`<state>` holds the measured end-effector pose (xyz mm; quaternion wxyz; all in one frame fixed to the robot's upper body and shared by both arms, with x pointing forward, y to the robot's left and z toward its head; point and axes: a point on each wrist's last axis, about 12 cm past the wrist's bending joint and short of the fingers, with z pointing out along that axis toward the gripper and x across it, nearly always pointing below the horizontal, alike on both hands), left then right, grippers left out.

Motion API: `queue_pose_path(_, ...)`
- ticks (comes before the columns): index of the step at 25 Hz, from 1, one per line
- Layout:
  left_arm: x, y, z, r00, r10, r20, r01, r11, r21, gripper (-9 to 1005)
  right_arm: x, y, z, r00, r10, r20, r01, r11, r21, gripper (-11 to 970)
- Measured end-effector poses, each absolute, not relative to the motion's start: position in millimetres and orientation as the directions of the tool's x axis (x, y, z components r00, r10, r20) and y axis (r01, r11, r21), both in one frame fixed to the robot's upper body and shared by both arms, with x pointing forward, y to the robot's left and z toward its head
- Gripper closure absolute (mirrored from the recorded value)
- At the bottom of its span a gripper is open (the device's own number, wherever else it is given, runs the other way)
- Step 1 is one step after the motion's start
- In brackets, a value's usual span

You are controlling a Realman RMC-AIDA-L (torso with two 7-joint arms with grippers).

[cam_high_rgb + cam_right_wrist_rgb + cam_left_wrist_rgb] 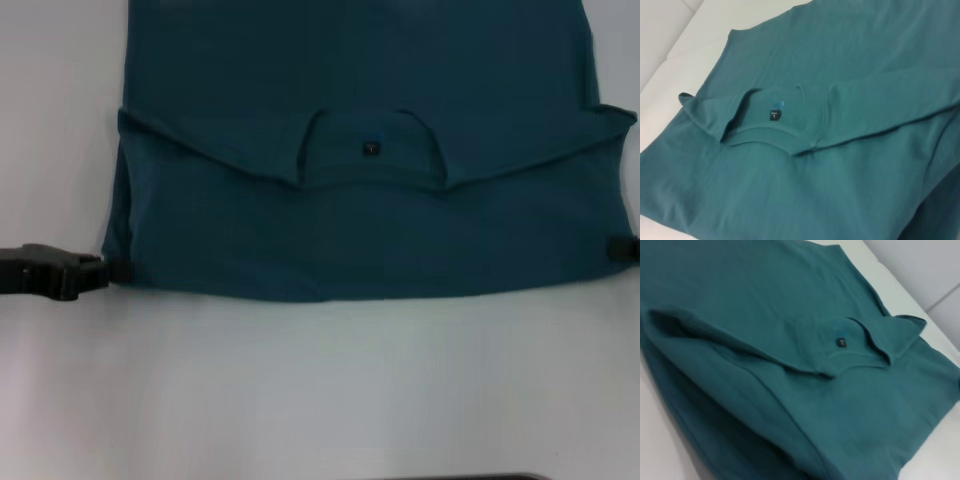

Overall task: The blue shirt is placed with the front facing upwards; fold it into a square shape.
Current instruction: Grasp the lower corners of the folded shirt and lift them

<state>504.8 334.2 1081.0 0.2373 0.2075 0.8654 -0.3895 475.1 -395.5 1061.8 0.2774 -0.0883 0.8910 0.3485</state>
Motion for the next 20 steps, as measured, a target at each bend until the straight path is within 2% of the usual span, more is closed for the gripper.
queue_pose_path(20, 477.3, 337.0, 1074.4, -0.827, 0.259, -0.499, 0.551, 0.544, -0.632, 995, 440.7, -410.6, 1051.1, -0.852, 0.056, -0.52, -0.308, 0.75, 0.585, 937)
